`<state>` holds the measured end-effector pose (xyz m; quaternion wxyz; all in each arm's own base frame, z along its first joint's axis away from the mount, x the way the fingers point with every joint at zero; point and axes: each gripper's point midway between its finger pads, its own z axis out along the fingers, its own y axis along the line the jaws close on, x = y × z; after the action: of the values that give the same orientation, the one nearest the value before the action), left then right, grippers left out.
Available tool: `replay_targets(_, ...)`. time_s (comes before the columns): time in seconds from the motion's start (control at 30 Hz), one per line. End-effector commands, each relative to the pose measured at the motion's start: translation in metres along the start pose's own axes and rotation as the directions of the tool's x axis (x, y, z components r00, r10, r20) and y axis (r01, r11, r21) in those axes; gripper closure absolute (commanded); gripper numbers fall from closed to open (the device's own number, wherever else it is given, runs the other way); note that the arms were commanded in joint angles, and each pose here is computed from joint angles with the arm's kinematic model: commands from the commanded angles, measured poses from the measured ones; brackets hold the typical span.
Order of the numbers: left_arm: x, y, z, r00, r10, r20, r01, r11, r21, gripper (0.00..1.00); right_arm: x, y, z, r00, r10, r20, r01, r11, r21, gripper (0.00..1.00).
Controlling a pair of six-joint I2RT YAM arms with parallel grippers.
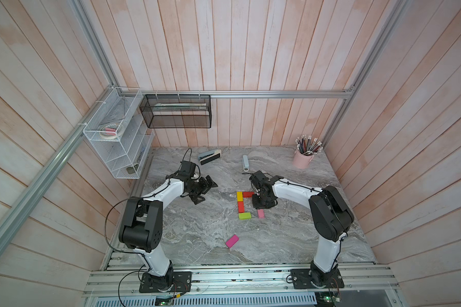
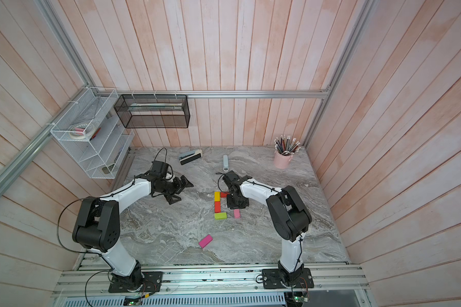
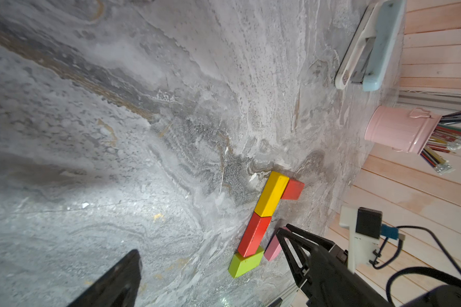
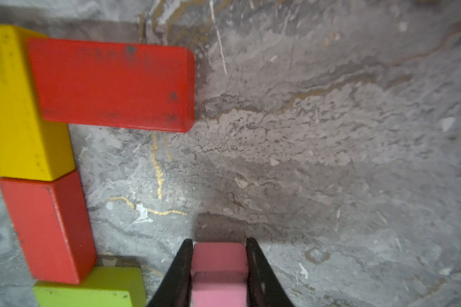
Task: Assemble the number 6 with building blocks
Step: Assemble the building block at the center of the board.
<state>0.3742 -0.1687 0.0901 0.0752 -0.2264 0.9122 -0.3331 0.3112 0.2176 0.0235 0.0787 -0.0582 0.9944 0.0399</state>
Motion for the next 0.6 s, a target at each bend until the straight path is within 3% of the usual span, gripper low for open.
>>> replay_targets(0.0, -0.002, -0.008, 0.000, 0.999, 0.038, 0.005, -0.038, 0.999, 0.018, 0.00, -0.003, 0.009, 0.007, 1.000, -0.006, -0.017, 0.006, 1.000, -0.029, 0.73)
replay_targets(0.57, 0.000, -0.002, 0.003, 0.999, 0.037, -0.001, -0.037, 0.999, 0.012, 0.00, -0.012, 0.022, 0.009, 1.000, -0.001, -0.032, -0.001, 0.998, -0.071, 0.74)
